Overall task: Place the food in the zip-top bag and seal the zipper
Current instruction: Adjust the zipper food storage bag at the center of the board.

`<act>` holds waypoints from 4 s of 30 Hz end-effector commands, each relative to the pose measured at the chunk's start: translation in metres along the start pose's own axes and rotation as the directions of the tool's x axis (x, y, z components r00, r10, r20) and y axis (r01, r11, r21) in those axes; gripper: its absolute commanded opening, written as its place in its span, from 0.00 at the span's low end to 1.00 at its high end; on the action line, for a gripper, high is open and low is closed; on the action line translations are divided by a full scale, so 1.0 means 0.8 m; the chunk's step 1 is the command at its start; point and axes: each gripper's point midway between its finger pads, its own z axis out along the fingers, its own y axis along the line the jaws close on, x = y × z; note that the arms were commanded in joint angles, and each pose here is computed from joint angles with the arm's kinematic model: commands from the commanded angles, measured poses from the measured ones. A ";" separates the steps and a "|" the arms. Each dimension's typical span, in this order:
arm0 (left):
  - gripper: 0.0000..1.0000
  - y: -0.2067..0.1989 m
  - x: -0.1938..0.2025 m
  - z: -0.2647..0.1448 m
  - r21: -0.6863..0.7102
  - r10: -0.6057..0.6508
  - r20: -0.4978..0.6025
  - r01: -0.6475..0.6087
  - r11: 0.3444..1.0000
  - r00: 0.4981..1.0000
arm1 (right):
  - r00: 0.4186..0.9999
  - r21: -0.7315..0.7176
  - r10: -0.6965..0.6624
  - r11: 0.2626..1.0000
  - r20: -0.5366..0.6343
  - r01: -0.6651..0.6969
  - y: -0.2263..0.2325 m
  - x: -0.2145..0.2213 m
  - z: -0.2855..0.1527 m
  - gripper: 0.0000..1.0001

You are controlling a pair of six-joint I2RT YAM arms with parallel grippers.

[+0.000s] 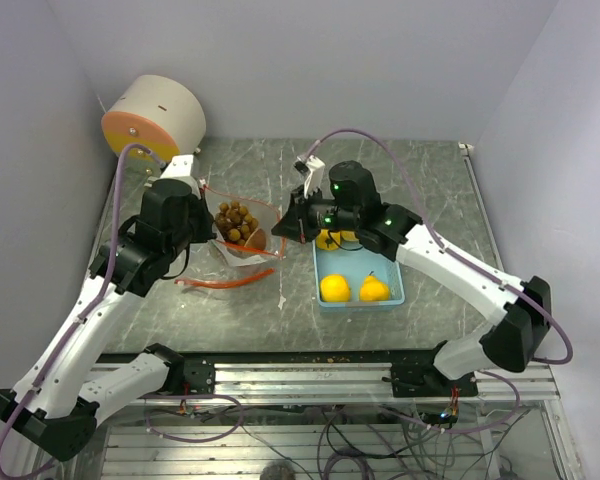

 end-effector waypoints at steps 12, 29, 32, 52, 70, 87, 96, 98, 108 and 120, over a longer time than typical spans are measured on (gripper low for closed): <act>0.13 -0.006 -0.021 -0.008 0.066 -0.079 0.168 0.068 0.995 0.983 | 0.991 -0.290 -0.055 0.957 -0.120 0.018 0.058 0.046 -0.033 0.00; 0.71 0.000 0.015 -0.049 0.186 -0.084 0.211 0.045 0.982 0.974 | 0.972 -0.147 -0.130 0.984 -0.194 0.102 0.003 0.083 -0.017 0.00; 0.67 0.017 0.017 -0.058 0.129 -0.085 0.216 0.058 0.990 0.973 | 0.966 -0.157 -0.156 0.980 -0.207 0.125 -0.001 0.087 -0.017 0.00; 0.41 0.012 0.023 -0.108 0.247 0.061 0.366 -0.160 0.956 0.929 | 0.939 -0.191 -0.296 0.946 -0.176 0.263 -0.017 0.082 -0.040 0.00; 0.52 -0.047 0.042 -0.110 0.436 0.248 0.463 -0.462 0.772 0.851 | 0.962 -0.633 -0.229 0.726 0.145 0.269 0.042 -0.097 -0.098 0.00; 1.00 -0.070 0.010 -0.114 0.325 0.419 0.653 -0.734 0.597 0.630 | 0.970 -0.756 -0.184 0.609 0.161 0.241 0.074 -0.137 -0.116 0.00; 0.99 -0.057 -0.007 -0.143 0.207 0.414 0.743 -0.769 0.606 0.526 | 0.959 -0.779 -0.226 0.564 0.173 0.274 0.084 -0.128 -0.134 0.00; 0.97 -0.061 -0.005 -0.146 0.217 0.411 0.750 -0.780 0.587 0.518 | 0.957 -0.785 -0.234 0.554 0.174 0.278 0.086 -0.123 -0.137 0.00; 0.93 -0.061 -0.004 -0.179 0.184 0.411 0.797 -0.825 0.535 0.444 | 0.950 -0.803 -0.256 0.519 0.181 0.293 0.093 -0.102 -0.154 0.00; 0.90 -0.111 0.017 -0.178 0.360 0.304 0.822 -0.852 0.380 0.482 | 0.949 -0.811 -0.250 0.506 0.190 0.295 0.099 -0.100 -0.162 0.00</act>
